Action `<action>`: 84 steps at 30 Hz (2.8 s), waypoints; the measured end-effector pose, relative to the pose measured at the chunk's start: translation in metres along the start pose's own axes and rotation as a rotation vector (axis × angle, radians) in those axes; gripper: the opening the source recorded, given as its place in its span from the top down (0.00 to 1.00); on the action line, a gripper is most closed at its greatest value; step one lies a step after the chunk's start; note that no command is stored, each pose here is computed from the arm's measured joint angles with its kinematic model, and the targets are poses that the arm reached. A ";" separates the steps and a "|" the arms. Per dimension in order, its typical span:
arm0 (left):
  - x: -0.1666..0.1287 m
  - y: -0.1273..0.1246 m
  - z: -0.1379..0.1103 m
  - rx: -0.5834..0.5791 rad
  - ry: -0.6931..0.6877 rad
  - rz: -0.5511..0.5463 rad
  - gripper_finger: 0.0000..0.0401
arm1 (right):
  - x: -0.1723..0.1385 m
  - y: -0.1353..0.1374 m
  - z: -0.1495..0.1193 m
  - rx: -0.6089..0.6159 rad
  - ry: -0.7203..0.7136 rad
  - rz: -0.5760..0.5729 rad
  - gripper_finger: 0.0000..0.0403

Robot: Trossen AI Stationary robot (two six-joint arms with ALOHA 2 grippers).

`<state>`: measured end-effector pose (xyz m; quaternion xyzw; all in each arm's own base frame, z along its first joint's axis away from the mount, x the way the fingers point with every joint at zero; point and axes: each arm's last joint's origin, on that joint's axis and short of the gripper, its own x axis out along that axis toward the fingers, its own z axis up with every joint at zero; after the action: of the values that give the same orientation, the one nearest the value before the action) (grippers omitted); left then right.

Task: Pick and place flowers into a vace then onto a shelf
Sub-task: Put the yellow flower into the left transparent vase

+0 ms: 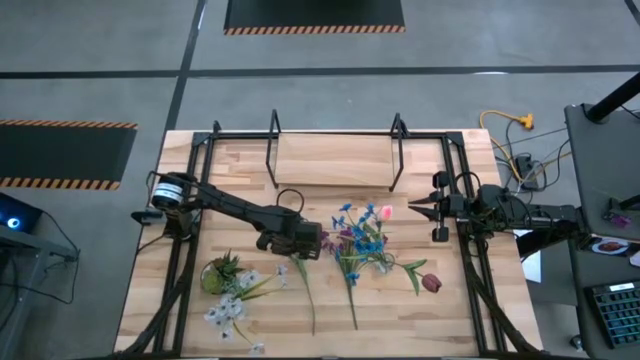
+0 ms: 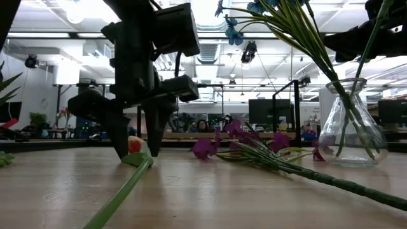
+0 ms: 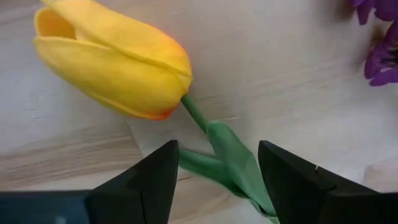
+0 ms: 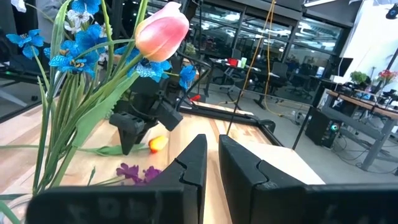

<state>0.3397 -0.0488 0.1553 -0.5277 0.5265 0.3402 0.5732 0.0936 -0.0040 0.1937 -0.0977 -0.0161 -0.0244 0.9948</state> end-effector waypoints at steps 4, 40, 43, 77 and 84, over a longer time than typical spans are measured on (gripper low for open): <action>0.006 0.001 0.000 0.007 0.007 0.020 0.52 | 0.000 0.000 0.000 0.000 0.001 0.000 0.92; -0.099 0.012 -0.010 0.369 -0.319 -0.156 1.00 | 0.000 0.000 0.000 -0.015 0.000 0.000 0.92; -0.127 0.018 -0.015 0.438 -0.443 -0.215 1.00 | 0.000 0.000 0.000 -0.015 0.000 0.000 0.92; -0.318 0.092 -0.089 0.889 -1.071 -0.662 1.00 | 0.000 0.000 0.000 0.137 0.001 0.001 0.92; -0.337 0.098 -0.120 0.913 -1.098 -0.682 1.00 | 0.000 0.000 0.000 0.137 0.002 0.001 0.92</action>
<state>0.1457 -0.0874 0.4689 -0.1292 0.0652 0.1079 0.9836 0.0936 -0.0040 0.1935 -0.0296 -0.0168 -0.0228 0.9992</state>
